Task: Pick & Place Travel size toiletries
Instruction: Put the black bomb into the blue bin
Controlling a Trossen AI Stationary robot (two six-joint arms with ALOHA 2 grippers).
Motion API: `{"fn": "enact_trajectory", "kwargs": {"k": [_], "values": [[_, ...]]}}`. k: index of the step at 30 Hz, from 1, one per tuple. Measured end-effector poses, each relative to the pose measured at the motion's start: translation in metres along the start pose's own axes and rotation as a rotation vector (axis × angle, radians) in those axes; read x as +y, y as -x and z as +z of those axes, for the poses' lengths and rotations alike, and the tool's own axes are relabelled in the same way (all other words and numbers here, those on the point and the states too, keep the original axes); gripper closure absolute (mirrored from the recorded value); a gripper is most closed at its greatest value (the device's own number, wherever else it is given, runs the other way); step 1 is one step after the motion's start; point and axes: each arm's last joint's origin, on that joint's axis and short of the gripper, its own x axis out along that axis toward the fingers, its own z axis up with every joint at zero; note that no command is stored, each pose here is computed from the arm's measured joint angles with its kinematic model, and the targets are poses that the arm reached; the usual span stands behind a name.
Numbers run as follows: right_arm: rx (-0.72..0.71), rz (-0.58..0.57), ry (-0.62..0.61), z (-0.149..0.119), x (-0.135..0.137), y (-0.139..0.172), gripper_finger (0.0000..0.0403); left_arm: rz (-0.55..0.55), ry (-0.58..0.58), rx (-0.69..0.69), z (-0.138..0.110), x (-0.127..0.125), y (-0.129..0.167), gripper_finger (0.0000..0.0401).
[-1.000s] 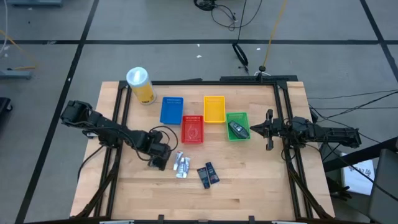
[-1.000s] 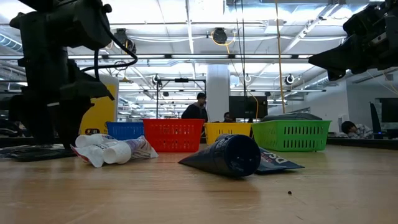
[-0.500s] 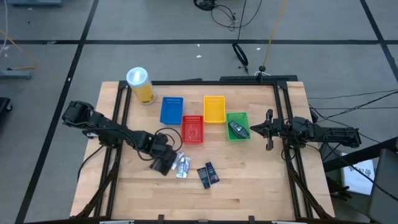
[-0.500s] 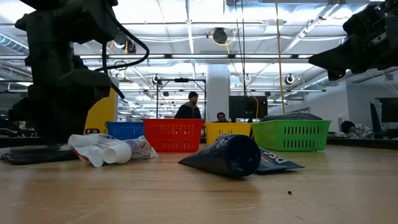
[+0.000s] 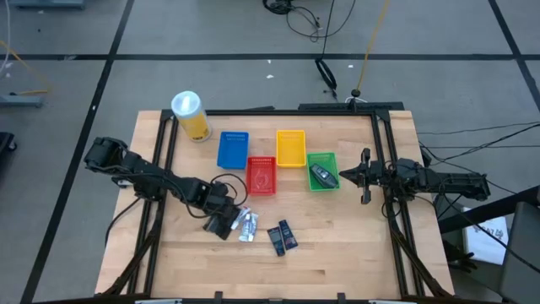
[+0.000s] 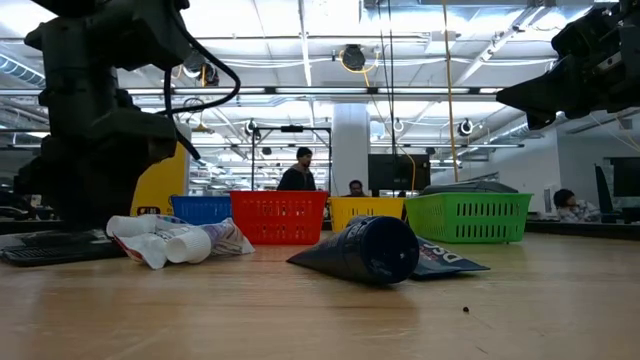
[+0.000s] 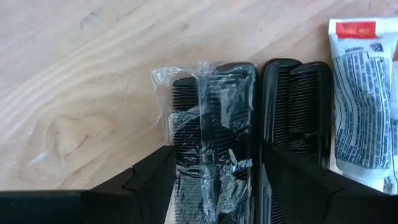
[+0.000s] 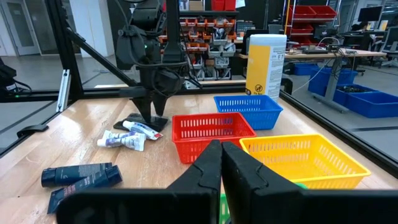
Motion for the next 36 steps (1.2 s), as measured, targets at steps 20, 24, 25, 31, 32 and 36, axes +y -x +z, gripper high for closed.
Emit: {"fn": "enact_trajectory", "kwargs": {"k": [20, 24, 25, 31, 32, 36], "values": [[0.0, 0.0, 0.0, 0.0, 0.0, 0.0, 0.0399, -0.042, -0.046, 0.004, 0.001, -0.004, 0.002, 0.0371], [0.0, 0.0, 0.0, 0.0, 0.0, 0.0, 0.0399, -0.051, -0.048, 0.004, 0.001, -0.005, 0.003, 0.0395], [0.0, 0.0, 0.0, 0.0, 0.0, 0.0, 0.0399, -0.055, -0.05, 0.003, 0.001, -0.005, 0.005, 0.0394], [0.001, 0.0, 0.0, 0.0, 0.0, 0.0, 0.0399, -0.082, -0.046, -0.008, 0.0, -0.003, 0.013, 0.0399], [0.001, 0.0, 0.0, 0.0, 0.0, 0.0, 0.0399, -0.085, -0.049, -0.012, 0.0, -0.002, 0.015, 0.0399], [0.001, 0.0, 0.0, 0.0, 0.0, 0.0, 0.0399, -0.108, -0.054, -0.042, 0.0, -0.001, 0.024, 0.04]]}}
